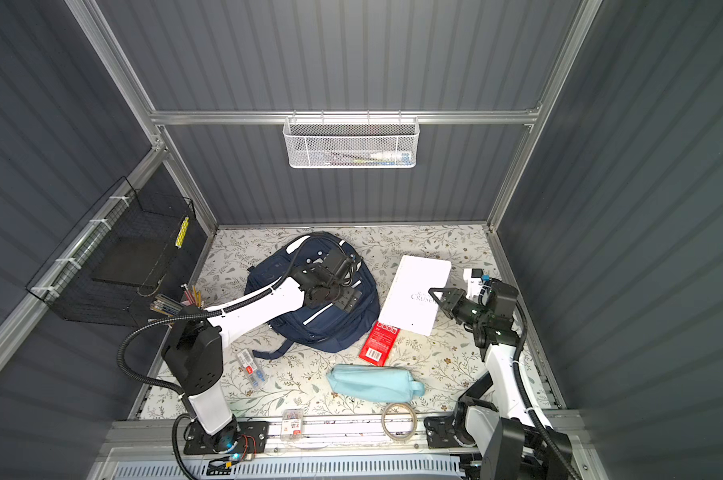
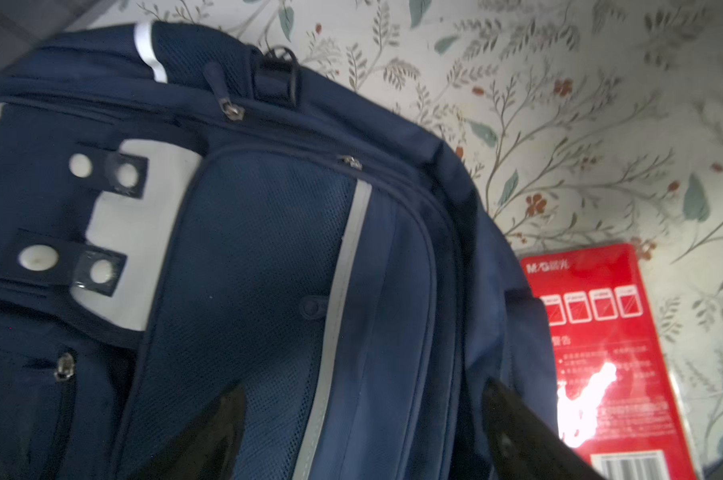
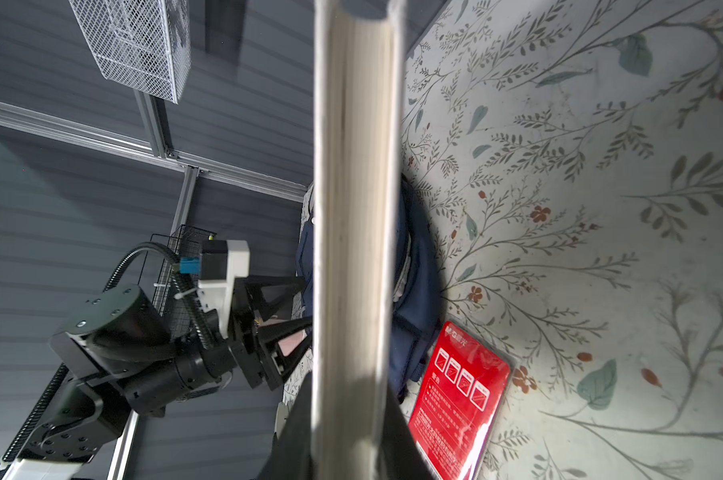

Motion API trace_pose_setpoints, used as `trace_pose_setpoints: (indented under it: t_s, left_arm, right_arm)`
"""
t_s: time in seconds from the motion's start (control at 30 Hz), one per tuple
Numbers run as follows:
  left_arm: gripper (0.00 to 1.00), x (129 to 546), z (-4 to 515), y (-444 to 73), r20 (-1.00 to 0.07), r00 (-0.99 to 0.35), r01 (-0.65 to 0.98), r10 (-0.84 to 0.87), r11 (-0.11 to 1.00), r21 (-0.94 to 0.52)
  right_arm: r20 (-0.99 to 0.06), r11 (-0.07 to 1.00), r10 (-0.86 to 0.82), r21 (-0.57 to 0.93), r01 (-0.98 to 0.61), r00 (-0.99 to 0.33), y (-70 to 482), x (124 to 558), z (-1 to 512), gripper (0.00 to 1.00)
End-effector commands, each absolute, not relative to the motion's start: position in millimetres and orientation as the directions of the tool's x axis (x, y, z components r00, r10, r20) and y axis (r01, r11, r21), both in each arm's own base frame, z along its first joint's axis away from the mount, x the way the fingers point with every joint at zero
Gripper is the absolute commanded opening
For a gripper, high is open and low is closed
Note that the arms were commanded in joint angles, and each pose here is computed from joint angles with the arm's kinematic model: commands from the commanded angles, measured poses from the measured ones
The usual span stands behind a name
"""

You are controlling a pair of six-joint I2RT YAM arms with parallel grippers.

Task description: Pack the student bag

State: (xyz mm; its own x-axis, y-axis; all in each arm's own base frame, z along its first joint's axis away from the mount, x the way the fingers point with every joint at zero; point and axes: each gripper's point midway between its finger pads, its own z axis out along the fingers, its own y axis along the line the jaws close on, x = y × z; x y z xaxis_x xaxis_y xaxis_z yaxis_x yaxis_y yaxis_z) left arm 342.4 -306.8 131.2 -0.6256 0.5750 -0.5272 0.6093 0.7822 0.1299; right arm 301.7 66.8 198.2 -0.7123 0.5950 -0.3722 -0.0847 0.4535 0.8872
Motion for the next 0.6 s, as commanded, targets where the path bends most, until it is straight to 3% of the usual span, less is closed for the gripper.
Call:
trace_pose_setpoints:
  t_s: [0.0, 0.13, 0.27, 0.33, 0.37, 0.4, 0.43, 0.47, 0.57]
  left_arm:
    - [0.9, 328.1, 110.0, -294.1, -0.454, -0.602, 0.657, 0.657, 0.731, 0.187]
    - [0.9, 335.9, 84.8, -279.4, -0.397, -0.621, 0.621, 0.676, 0.733, 0.278]
    - [0.89, 333.5, 72.9, -289.2, -0.399, -0.62, 0.642, 0.676, 0.729, 0.237]
    - [0.84, 335.4, 71.1, -290.6, -0.402, -0.624, 0.636, 0.67, 0.735, 0.236]
    - [0.74, 336.8, 70.2, -290.9, -0.402, -0.627, 0.632, 0.667, 0.738, 0.238]
    - [0.47, 337.9, 71.5, -292.2, -0.408, -0.627, 0.632, 0.664, 0.739, 0.234]
    - [0.06, 337.2, 76.0, -294.9, -0.411, -0.622, 0.64, 0.666, 0.736, 0.223]
    - [0.0, 338.4, 86.4, -296.9, -0.43, -0.617, 0.639, 0.659, 0.739, 0.216]
    - [0.0, 347.7, 143.7, -304.4, -0.538, -0.587, 0.626, 0.605, 0.761, 0.173]
  right_arm:
    - [-0.457, 0.462, 0.562, 0.865, -0.196, -0.69, 69.6, 304.5, 230.4, 0.0]
    - [-0.454, 0.468, 0.56, 0.864, -0.188, -0.693, 69.4, 303.4, 226.5, 0.0]
    - [-0.447, 0.471, 0.558, 0.864, -0.176, -0.699, 69.4, 302.2, 221.3, 0.0]
    - [-0.446, 0.476, 0.558, 0.863, -0.17, -0.7, 69.2, 301.3, 218.3, 0.0]
    - [-0.446, 0.479, 0.558, 0.862, -0.167, -0.7, 68.8, 301.1, 217.1, 0.0]
    - [-0.442, 0.479, 0.559, 0.863, -0.162, -0.701, 69.0, 300.6, 215.0, 0.0]
    - [-0.438, 0.478, 0.562, 0.864, -0.156, -0.702, 69.0, 300.0, 213.2, 0.0]
    - [-0.431, 0.475, 0.566, 0.867, -0.15, -0.703, 69.0, 299.4, 212.0, 0.0]
    - [-0.406, 0.449, 0.585, 0.883, -0.136, -0.702, 72.8, 296.1, 211.7, 0.0]
